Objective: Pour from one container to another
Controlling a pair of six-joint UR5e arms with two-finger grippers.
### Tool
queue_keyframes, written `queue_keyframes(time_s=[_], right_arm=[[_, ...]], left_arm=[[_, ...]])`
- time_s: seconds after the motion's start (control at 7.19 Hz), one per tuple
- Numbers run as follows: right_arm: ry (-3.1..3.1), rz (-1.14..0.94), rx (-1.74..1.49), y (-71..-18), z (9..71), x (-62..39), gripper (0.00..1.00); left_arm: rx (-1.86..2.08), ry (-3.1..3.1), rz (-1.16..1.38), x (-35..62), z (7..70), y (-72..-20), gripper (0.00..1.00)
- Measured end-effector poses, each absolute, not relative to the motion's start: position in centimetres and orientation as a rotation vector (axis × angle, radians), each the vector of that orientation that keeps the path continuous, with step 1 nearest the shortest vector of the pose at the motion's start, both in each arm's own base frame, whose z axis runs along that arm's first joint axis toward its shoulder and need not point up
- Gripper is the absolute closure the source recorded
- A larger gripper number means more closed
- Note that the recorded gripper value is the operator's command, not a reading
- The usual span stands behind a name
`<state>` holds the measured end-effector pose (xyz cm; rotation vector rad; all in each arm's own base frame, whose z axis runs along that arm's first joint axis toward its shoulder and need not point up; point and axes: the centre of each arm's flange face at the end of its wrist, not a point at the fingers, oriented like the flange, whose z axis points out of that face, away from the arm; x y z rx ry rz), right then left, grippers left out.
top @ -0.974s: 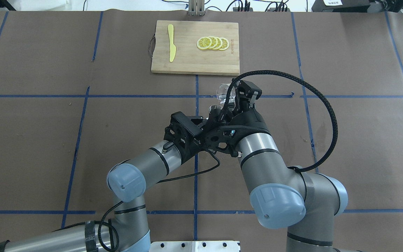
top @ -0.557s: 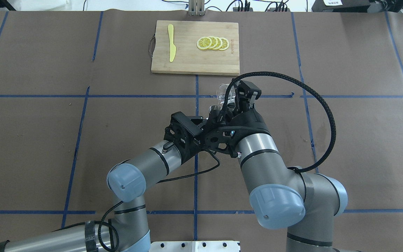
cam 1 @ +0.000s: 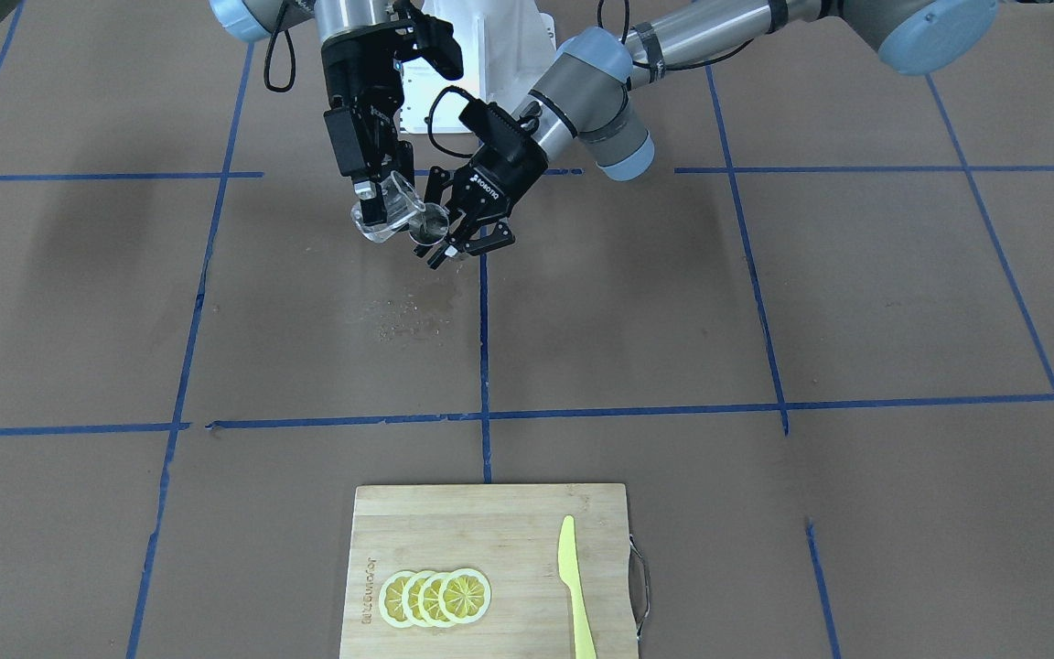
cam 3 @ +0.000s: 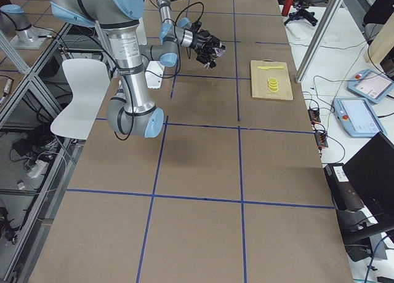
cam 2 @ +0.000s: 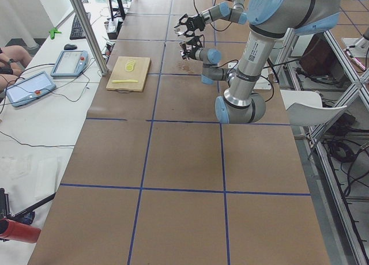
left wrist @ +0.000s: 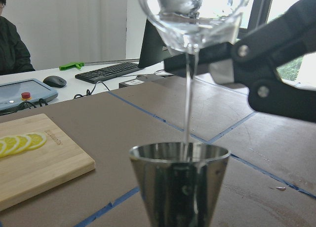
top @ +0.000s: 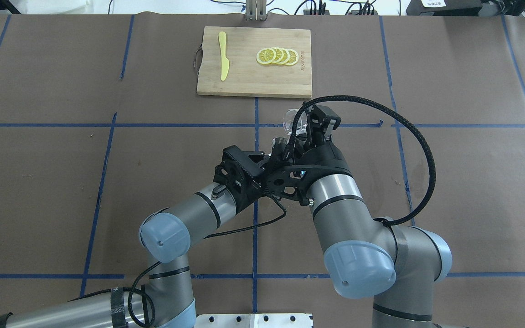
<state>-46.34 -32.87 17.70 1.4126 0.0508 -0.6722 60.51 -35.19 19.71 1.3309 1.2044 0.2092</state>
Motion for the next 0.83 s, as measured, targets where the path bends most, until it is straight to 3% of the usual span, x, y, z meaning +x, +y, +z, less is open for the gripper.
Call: queue_keyframes(time_s=[0.83], right_arm=[[0.08,-0.681,1.404,-32.58,17.88,-46.7,1.0]], left_arm=[[1.329,1.201,0.212,60.64,19.9,-35.23,1.0]])
